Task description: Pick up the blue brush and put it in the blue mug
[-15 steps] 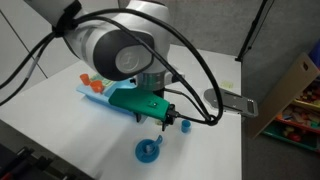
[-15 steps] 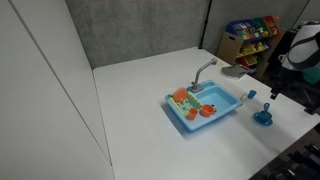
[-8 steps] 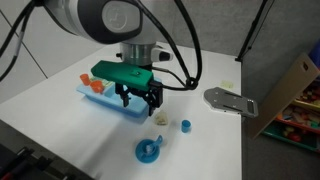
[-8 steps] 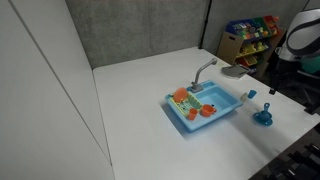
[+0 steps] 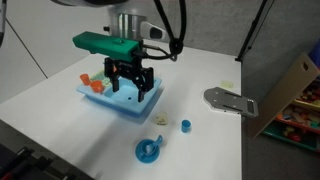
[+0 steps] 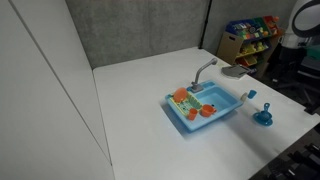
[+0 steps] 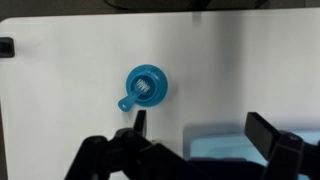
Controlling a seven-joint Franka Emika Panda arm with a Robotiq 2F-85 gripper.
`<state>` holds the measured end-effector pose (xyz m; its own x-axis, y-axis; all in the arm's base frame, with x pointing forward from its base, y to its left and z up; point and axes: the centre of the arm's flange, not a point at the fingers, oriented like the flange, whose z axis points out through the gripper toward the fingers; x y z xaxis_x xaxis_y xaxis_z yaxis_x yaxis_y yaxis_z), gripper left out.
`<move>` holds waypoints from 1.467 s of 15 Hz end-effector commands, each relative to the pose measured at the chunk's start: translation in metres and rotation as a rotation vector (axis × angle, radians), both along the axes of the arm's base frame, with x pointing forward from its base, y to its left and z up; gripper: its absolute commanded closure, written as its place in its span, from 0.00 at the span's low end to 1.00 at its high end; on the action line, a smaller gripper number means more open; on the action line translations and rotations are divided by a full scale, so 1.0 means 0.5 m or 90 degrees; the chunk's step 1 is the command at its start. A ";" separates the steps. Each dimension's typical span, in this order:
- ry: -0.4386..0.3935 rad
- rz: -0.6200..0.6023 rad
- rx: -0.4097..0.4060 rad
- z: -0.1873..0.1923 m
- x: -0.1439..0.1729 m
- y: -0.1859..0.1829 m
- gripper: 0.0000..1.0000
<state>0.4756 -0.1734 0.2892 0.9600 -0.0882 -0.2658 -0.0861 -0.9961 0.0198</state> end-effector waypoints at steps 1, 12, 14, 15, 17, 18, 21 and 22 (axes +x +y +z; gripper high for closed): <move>0.004 -0.026 0.003 0.084 -0.012 0.017 0.00; -0.027 -0.064 -0.016 0.269 -0.062 0.057 0.00; -0.042 -0.065 -0.019 0.298 -0.071 0.071 0.00; -0.049 -0.062 -0.021 0.311 -0.076 0.079 0.00; -0.062 -0.061 -0.026 0.338 -0.084 0.095 0.00; -0.066 -0.058 -0.026 0.351 -0.090 0.103 0.00; -0.074 -0.037 -0.024 0.382 -0.107 0.128 0.00; -0.077 -0.029 -0.023 0.391 -0.114 0.137 0.00</move>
